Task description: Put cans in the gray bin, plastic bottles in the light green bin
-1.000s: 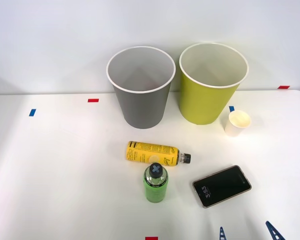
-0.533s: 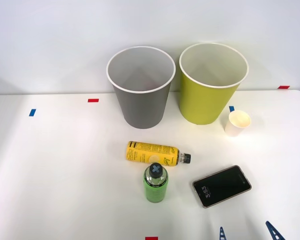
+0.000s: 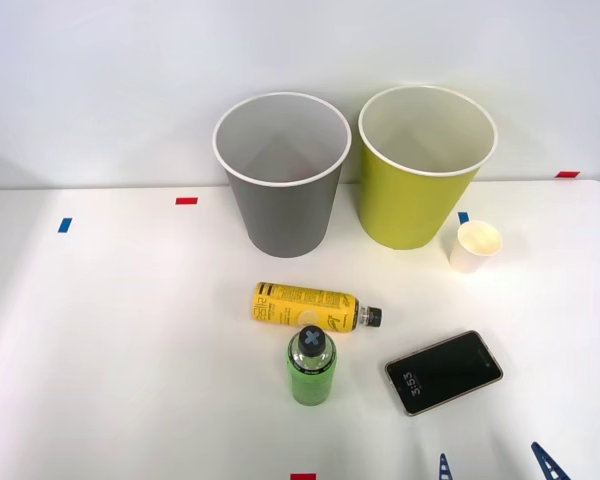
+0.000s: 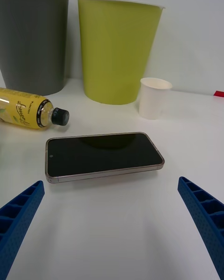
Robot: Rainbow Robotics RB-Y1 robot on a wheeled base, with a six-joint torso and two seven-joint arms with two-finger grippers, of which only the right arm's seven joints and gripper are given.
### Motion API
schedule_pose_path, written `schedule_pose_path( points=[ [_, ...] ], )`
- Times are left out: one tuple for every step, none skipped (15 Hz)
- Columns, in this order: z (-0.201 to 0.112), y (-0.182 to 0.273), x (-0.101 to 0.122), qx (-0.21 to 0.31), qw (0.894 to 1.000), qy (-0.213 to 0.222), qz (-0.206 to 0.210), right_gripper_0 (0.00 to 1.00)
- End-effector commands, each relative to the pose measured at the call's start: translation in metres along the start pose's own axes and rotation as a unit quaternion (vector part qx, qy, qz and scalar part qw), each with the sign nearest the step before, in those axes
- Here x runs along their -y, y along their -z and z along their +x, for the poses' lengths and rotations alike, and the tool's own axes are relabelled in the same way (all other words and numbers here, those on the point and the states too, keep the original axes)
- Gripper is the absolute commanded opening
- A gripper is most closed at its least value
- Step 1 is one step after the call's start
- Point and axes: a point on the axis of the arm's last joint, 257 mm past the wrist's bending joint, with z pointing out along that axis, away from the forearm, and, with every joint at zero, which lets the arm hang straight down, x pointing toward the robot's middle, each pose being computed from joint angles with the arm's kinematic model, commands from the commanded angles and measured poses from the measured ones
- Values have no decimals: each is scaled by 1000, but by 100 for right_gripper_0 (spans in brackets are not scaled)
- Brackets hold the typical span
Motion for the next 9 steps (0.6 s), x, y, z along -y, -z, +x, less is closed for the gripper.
schedule_pose_path(
  points=[
    [6,-4,-2,-2,1000,8,-8,100],
    [1,-7,-5,6,1000,9,-16,100],
    [-4,-10,-10,15,999,11,-31,100],
    [-9,-13,-15,23,999,10,-47,100],
    [-13,-16,-20,29,997,2,-66,100],
    [-18,-17,-26,35,995,-4,-89,100],
    [-20,-17,-30,37,994,-8,-106,100],
    [-26,-17,-36,45,990,-16,-132,100],
    [-30,-17,-42,51,987,-21,-152,100]
  ],
)
